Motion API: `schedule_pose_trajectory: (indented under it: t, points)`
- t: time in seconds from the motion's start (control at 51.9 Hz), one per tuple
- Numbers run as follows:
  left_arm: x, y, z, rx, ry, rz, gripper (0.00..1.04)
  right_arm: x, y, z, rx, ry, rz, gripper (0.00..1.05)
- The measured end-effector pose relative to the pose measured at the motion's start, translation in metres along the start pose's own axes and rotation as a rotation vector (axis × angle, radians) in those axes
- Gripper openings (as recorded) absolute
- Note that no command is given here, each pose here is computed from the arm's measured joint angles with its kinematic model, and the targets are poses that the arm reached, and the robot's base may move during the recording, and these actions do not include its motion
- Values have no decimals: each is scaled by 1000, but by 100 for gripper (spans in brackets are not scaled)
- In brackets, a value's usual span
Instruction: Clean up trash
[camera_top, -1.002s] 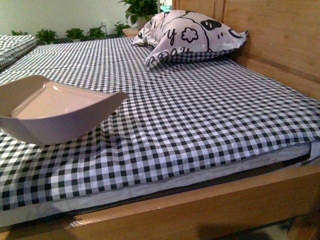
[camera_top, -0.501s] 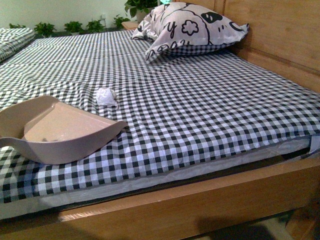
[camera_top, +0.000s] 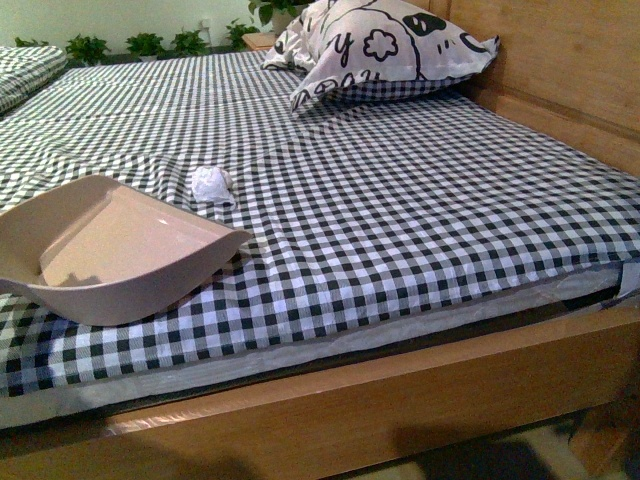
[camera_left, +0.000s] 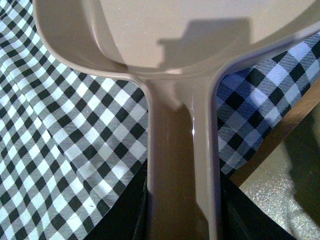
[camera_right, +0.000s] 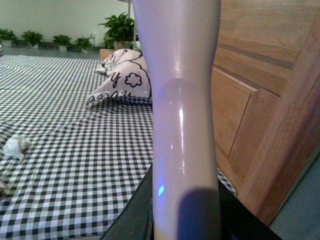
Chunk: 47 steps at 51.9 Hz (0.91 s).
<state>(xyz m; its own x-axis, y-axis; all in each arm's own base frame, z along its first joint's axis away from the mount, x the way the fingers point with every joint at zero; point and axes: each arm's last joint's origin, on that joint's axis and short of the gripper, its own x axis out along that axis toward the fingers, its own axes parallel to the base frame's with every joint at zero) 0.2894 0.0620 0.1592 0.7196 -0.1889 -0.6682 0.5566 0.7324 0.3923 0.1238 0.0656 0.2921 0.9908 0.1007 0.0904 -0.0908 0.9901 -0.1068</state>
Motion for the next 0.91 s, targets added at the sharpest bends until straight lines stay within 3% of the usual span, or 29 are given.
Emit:
schedule_pose_trajectory:
  t: [0.193, 0.328, 0.52, 0.694, 0.752, 0.906]
  points:
    - [0, 0, 0, 3, 0, 0, 28, 1, 0, -1, 4, 16, -2, 18]
    - [0, 0, 0, 5, 1, 1, 28, 20, 10, 9, -11, 303, 58, 18]
    - [0, 0, 0, 6, 1, 1, 28, 88, 56, 6, 6, 480, 250, 18]
    - [0, 0, 0, 7, 1, 1, 28, 165, 117, -34, -34, 697, 411, 18]
    - [0, 0, 0, 7, 1, 1, 28, 189, 138, -50, -52, 750, 427, 18]
    - [0, 0, 0, 7, 1, 1, 28, 221, 163, -73, -75, 806, 426, 18]
